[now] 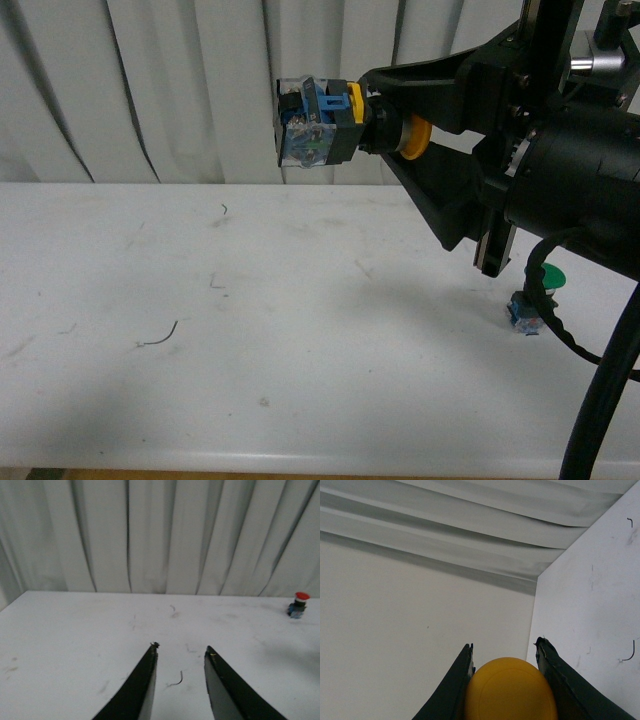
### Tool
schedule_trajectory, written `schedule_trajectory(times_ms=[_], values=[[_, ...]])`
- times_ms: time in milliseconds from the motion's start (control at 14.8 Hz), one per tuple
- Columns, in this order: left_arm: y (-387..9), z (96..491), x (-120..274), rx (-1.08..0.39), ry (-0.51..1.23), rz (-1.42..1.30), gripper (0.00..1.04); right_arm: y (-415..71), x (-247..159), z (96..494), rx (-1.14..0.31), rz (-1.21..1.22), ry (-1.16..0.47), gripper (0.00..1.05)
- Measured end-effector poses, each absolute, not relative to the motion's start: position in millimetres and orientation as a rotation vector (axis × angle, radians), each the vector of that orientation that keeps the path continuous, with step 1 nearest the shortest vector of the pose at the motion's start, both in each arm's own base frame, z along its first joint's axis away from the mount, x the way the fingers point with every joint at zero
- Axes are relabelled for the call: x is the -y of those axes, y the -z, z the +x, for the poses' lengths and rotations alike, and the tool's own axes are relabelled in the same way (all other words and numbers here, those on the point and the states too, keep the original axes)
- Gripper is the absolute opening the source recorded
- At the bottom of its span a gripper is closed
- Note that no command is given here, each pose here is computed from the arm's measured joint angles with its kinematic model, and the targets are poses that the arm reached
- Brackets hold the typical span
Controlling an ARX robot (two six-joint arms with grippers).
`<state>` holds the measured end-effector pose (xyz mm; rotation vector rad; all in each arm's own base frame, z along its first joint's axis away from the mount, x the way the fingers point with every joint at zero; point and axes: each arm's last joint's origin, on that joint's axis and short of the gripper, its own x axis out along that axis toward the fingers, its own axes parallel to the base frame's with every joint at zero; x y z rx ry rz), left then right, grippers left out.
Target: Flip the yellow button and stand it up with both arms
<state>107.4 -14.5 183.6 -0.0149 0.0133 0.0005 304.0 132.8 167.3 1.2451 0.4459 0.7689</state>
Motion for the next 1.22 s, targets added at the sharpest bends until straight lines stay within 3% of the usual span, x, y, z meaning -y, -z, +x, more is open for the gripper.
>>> schedule_trajectory(times_ms=[135,203,474,542,745,880,1151,1218], values=[[-177.0,97.4,10.4,-0.009,0.013,-0.016,0.07,-167.9,-133.2,303.7,-0.443,1.24,-0.772,0.35],[-176.7,97.6,-1.8,-0.002,-0.034,-0.015,0.02,-168.9,-136.3,302.2,-0.445,1.229,-0.789,0.35],[-165.6,97.6,0.0,-0.004,0.0,-0.014,0.02,-169.1,-136.5,302.5,-0.438,1.225,-0.788,0.35],[-165.8,97.6,0.0,-0.002,0.0,-0.014,0.06,-169.0,-136.6,302.5,-0.438,1.221,-0.786,0.35],[-165.7,97.6,0.0,-0.002,0.0,-0.014,0.38,-171.5,-139.1,303.6,-0.393,1.143,-0.802,0.35],[-165.7,97.6,0.0,-0.002,0.0,-0.014,0.6,-185.7,-140.9,312.5,-0.261,1.04,-0.786,0.35],[-165.8,97.6,0.0,-0.002,0.0,-0.013,1.0,-191.3,-128.4,337.6,-0.234,0.67,-0.449,0.35],[-165.7,97.6,0.0,-0.002,0.0,-0.014,0.97,-187.3,-120.9,342.4,-0.242,0.568,-0.367,0.35]])
